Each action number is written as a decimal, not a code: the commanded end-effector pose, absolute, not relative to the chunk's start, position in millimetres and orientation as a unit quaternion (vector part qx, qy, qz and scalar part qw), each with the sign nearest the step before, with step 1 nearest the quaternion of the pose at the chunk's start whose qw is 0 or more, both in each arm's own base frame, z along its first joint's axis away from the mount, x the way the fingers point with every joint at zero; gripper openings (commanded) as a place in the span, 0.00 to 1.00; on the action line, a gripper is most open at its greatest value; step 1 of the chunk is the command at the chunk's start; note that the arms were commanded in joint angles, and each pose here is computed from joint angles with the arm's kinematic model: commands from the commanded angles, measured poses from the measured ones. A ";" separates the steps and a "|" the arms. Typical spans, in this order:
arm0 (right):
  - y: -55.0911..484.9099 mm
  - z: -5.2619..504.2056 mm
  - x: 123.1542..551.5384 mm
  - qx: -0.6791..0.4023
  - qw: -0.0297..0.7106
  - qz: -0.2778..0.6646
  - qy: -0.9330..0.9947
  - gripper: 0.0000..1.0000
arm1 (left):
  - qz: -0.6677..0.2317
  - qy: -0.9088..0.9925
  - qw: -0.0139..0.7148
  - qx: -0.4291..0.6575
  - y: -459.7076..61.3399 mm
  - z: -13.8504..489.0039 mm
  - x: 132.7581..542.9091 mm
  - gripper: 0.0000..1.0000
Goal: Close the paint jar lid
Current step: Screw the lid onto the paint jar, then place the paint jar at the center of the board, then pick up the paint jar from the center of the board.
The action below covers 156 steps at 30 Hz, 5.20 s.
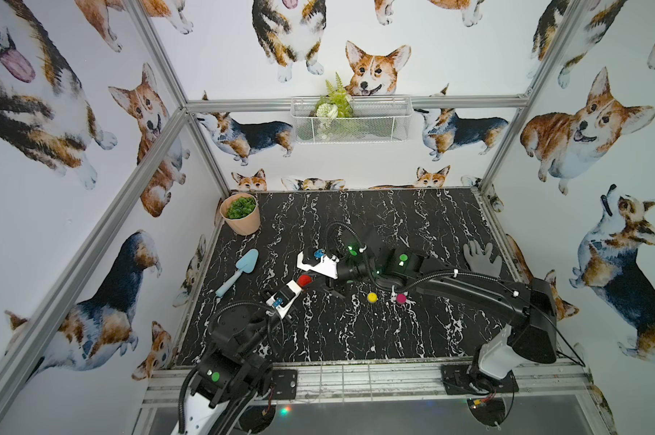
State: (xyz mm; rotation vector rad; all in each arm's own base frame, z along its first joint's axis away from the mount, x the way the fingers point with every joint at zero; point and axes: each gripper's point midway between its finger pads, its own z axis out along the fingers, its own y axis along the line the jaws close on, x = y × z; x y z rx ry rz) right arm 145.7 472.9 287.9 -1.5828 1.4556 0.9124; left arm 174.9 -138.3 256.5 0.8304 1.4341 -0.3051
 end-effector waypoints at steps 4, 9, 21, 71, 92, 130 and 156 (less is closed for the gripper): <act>490.8 274.6 165.0 -0.543 0.396 0.343 0.656 0.35 | -0.106 0.609 0.702 0.354 -131.2 278.5 178.9 0.34; 498.7 266.6 181.1 -0.479 0.390 0.345 0.707 0.35 | -0.078 0.616 0.708 0.336 -121.6 279.9 184.8 0.33; 532.9 237.3 177.5 -0.392 0.316 0.390 0.771 0.35 | -0.033 0.622 0.720 0.307 -104.4 284.1 190.7 0.33; 263.7 179.1 383.3 -0.230 0.396 0.092 0.884 0.24 | -0.076 0.630 0.716 0.292 -111.9 274.9 192.4 1.00; 214.8 34.1 424.9 -0.174 0.295 0.038 0.939 0.27 | -0.208 0.678 0.655 0.261 -137.3 282.9 191.2 1.00; 224.4 193.9 306.5 -0.227 0.425 0.201 0.853 1.00 | -0.181 0.829 0.522 0.090 -147.0 293.0 290.2 1.00; 294.5 103.6 326.8 -0.266 0.321 0.145 0.897 0.85 | -0.167 0.820 0.506 0.209 -138.2 258.6 232.3 0.90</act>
